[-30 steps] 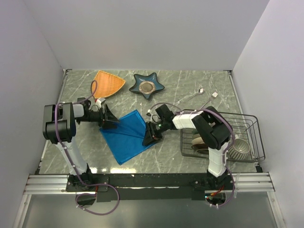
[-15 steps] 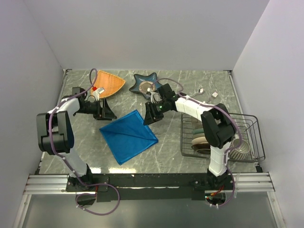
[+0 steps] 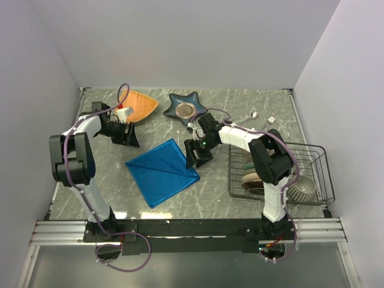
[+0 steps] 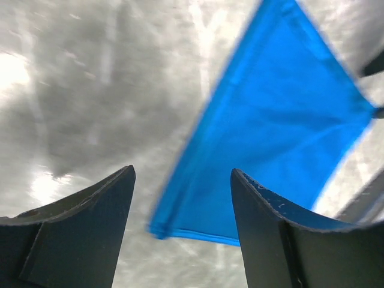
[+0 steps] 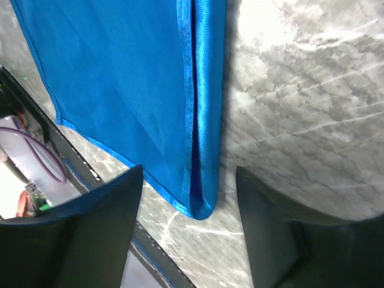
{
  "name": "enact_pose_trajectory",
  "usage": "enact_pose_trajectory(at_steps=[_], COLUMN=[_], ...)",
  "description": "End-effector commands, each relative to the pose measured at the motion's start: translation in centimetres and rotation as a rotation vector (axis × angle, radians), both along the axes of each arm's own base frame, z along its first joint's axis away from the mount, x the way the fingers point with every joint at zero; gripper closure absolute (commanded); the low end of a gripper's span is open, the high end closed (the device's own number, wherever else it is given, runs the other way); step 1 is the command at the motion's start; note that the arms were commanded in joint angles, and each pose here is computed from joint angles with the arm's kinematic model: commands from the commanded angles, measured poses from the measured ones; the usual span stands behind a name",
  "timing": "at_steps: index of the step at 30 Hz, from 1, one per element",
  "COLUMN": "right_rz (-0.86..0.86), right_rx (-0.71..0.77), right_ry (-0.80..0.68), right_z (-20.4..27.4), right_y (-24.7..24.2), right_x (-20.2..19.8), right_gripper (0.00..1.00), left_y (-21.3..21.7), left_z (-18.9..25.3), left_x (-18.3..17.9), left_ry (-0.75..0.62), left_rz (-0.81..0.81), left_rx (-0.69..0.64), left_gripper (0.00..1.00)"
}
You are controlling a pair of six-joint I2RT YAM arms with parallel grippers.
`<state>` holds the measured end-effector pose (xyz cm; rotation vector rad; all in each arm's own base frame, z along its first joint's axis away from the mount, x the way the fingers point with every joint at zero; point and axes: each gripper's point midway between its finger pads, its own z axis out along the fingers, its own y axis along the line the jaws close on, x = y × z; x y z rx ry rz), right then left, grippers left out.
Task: Fold the napkin into a case and place the utensils inside
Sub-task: Smooth out the upper triangle-folded napkin at the center of the board.
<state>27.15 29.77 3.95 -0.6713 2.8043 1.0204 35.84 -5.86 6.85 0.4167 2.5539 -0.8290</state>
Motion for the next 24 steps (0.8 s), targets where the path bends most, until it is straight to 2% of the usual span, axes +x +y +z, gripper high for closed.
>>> enact_pose_trajectory(at_steps=[1,2,5,8,9,12,19,20,24], right_rz=[0.003,0.002,0.005,0.011,0.012,0.016,0.020,0.021,0.028], right_rx=[-0.001,-0.003,-0.014,-0.026,-0.029,-0.029,-0.031,-0.030,-0.032], right_ry=[-0.036,-0.033,-0.016,-0.004,0.000,-0.005,-0.002,-0.006,-0.011], right_z=[2.1,2.2,2.4,2.7,2.8,2.9,3.0,3.1,3.0], right_y=[-0.3,-0.4,-0.9,-1.5,-1.6,-2.0,-2.3,-2.4,-2.6], right_x=[0.3,0.3,0.0,-0.1,-0.2,0.1,0.9,1.0,1.3], right_gripper=[0.23,0.19,0.18,0.17,0.17,0.17,0.17,0.17,0.17], left_y=[1.0,1.0,0.8,0.6,0.6,0.4,-0.8,-1.8,-2.7], left_z=[-1.5,-1.9,-2.4,-2.9,-3.0,-3.4,-3.2,-3.1,-1.9], left_x=[0.1,0.0,-1.3,-3.3,-4.0,-6.4,-12.0,-13.3,-16.3], left_ry=[0.025,0.032,0.079,0.127,0.139,0.182,0.231,0.229,0.242], left_rz=[-0.112,-0.138,-0.177,-0.213,-0.227,-0.276,-0.428,-0.488,-0.600], left_rx=[0.100,0.104,0.088,0.086,0.087,0.102,0.152,0.169,0.167], left_gripper=[0.30,0.30,0.33,0.44,0.51,0.57,0.57,0.57,0.50])
